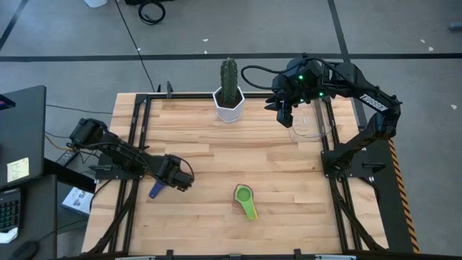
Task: Nest measuring cups in basket
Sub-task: Put the dark blue measuring cup on top of the green measuring cup
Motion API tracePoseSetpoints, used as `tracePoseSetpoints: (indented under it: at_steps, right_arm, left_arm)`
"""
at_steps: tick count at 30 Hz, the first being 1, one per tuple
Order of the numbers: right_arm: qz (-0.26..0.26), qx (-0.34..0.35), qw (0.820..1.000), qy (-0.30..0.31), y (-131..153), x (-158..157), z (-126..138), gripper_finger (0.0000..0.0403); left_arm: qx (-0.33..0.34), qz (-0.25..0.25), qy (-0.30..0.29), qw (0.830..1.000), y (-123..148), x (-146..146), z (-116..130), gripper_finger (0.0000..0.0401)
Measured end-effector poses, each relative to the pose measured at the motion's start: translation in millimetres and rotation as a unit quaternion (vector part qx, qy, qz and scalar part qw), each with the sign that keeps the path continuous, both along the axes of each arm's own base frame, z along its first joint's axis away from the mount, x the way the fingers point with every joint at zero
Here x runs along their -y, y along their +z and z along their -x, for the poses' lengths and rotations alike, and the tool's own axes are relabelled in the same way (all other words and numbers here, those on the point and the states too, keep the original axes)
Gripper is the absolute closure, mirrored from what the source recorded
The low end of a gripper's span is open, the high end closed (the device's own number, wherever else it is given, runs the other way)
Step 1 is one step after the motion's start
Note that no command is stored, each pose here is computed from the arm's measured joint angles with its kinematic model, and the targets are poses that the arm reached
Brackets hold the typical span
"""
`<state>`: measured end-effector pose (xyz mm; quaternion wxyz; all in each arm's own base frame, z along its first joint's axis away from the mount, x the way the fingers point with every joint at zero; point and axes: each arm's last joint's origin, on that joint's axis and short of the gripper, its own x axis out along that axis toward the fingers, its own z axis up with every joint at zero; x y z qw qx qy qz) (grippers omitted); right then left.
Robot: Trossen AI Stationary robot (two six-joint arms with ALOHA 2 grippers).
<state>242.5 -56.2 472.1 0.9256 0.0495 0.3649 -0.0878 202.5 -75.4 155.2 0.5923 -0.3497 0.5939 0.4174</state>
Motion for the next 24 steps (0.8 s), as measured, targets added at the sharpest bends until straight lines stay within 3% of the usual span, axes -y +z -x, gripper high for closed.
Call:
tracePoseSetpoints:
  at_steps: [6,14,17,21,24]
  right_arm:
    - [0.0,0.0,1.0,0.0,0.0,0.0,0.0,0.0292]
    - [0.0,0.0,1.0,0.0,0.0,0.0,0.0,0.0292]
    - [0.001,0.002,1.0,0.0,0.2,0.1,-0.2,0.0292]
    - [0.001,0.005,1.0,0.0,0.7,0.2,-0.7,0.0292]
    - [0.007,0.004,1.0,0.005,0.7,0.2,-0.7,0.0292]
  left_arm:
    - [0.001,0.002,0.004,1.0,-0.9,0.1,0.3,0.0283]
    - [0.009,0.033,0.024,0.999,-26.5,-3.1,12.8,0.0288]
    - [0.003,0.027,0.024,0.999,-26.4,-3.6,13.7,0.031]
    - [0.001,0.027,0.015,1.0,-26.2,-3.6,13.7,0.0373]
    - [-0.002,0.025,0.022,0.999,-23.3,-3.2,12.4,0.0385]
